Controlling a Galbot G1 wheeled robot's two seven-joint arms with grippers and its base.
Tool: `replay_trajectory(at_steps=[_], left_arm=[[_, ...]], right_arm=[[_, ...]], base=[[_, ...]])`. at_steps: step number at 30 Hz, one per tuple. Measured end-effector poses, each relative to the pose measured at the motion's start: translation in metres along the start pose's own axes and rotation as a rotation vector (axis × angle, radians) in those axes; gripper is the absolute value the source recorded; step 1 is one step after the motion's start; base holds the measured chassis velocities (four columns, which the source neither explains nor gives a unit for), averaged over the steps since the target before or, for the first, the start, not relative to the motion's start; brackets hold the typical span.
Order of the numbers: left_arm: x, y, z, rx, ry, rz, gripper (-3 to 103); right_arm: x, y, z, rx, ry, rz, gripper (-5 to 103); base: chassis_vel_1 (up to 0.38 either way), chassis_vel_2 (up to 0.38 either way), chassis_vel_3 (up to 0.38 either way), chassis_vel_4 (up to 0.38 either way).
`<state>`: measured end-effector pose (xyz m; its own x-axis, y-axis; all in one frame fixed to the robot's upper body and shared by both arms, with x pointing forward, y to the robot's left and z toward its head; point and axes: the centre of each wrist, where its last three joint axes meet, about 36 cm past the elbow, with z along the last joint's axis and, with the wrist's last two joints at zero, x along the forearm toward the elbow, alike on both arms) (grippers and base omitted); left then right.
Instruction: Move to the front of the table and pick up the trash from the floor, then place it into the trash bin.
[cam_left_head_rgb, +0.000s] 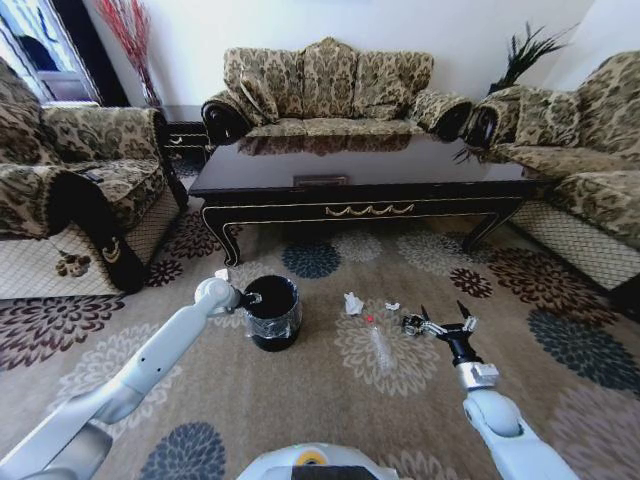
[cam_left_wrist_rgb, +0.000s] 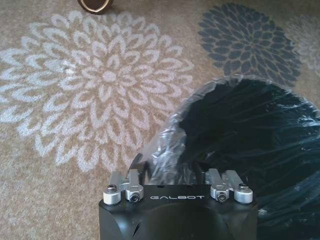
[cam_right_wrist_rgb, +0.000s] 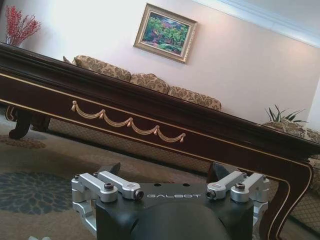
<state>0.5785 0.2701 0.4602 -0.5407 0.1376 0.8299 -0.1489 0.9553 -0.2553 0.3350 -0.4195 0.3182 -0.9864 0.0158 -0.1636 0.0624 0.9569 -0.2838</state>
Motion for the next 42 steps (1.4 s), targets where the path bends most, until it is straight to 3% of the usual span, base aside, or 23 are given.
replay_trajectory(at_steps=[3,8,9,15,21,29,30,36,40,42], left_arm=[[0.005,0.002,0.002,0.005,0.002,0.004,36],[0.010,0.005,0.002,0.007,0.001,0.006,26],[0.013,0.007,0.004,0.006,0.002,0.002,15],[0.025,0.018,0.009,0.010,0.004,-0.004,0],[0.031,0.025,0.011,0.019,0.003,-0.025,0],[0.063,0.038,0.009,0.007,0.013,-0.084,0],[0.071,0.037,0.010,-0.019,0.021,-0.100,0],[0.080,0.025,0.012,-0.074,0.029,-0.099,0],[0.078,0.017,0.017,-0.096,0.041,-0.091,0],[0.075,0.011,0.022,-0.110,0.051,-0.081,0]], right_arm=[[0.002,0.000,0.001,0.008,0.001,-0.028,100],[0.003,0.003,0.001,0.004,0.015,-0.044,100],[0.003,0.005,0.001,0.002,0.022,-0.047,100],[0.007,0.006,0.003,-0.010,0.045,-0.038,100],[0.008,0.009,0.002,-0.022,0.076,-0.011,100],[0.014,0.029,-0.018,-0.067,0.262,0.056,100],[0.012,0.039,-0.028,-0.105,0.333,0.083,100],[0.009,0.059,-0.046,-0.110,0.450,0.096,100],[0.012,0.076,-0.057,-0.127,0.501,0.069,100],[0.020,0.099,-0.060,-0.149,0.546,0.013,100]], base=[[0.000,0.000,0.000,0.000],[0.000,0.000,0.000,0.000],[0.000,0.000,0.000,0.000],[0.000,0.000,0.000,0.000],[0.000,0.000,0.000,0.000],[0.000,0.000,0.000,0.000],[0.000,0.000,0.000,0.000],[0.000,0.000,0.000,0.000],[0.000,0.000,0.000,0.000],[0.000,0.000,0.000,0.000]])
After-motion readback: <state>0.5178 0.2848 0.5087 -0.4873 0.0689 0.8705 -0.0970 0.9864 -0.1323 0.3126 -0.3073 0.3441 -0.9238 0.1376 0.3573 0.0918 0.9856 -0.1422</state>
